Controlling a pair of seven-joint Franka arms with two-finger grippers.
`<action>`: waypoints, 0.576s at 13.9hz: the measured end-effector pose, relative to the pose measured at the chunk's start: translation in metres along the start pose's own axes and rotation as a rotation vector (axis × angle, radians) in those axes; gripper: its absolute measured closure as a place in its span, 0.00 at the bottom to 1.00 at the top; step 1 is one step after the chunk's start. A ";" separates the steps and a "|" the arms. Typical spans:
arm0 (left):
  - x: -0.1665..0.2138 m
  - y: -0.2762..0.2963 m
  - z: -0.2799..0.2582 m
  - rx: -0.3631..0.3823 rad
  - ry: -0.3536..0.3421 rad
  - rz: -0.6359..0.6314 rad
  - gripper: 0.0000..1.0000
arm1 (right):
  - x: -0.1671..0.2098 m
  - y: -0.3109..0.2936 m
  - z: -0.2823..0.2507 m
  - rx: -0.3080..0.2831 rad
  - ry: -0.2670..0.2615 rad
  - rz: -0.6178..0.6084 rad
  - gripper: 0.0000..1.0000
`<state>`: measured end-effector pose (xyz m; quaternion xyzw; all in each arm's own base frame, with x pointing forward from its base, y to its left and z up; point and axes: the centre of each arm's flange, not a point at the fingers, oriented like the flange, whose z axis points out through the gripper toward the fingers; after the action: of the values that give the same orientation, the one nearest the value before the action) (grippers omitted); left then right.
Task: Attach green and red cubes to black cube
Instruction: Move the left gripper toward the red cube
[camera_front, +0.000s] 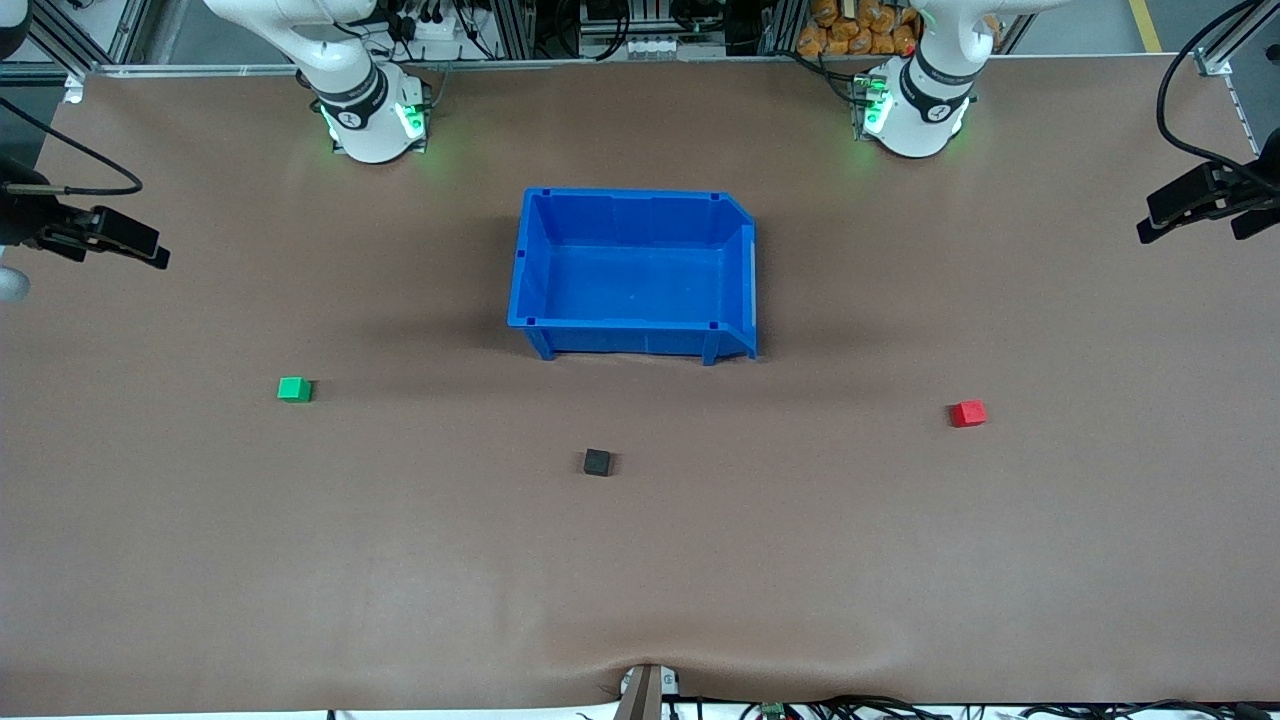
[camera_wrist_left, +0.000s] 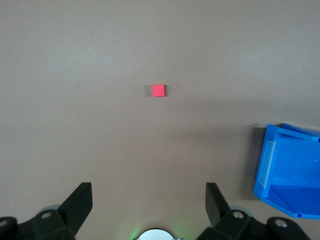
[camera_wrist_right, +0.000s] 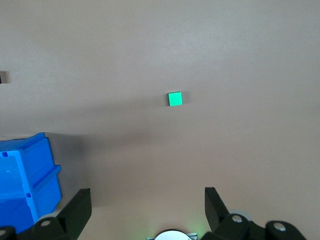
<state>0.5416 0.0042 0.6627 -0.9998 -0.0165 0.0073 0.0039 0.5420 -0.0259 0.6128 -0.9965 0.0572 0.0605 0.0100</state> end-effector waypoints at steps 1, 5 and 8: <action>0.000 0.000 0.000 0.000 0.000 0.000 0.00 | 0.000 0.000 0.000 0.000 0.000 0.001 0.00; 0.004 0.002 0.007 0.000 -0.013 0.004 0.00 | 0.000 0.000 0.000 0.000 0.000 0.001 0.00; 0.016 0.005 0.028 0.001 -0.052 0.009 0.00 | 0.000 0.000 0.000 0.000 0.000 0.001 0.00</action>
<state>0.5570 -0.0003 0.6345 -0.9994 -0.0120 0.0332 0.0040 0.5420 -0.0263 0.6129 -0.9965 0.0576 0.0604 0.0100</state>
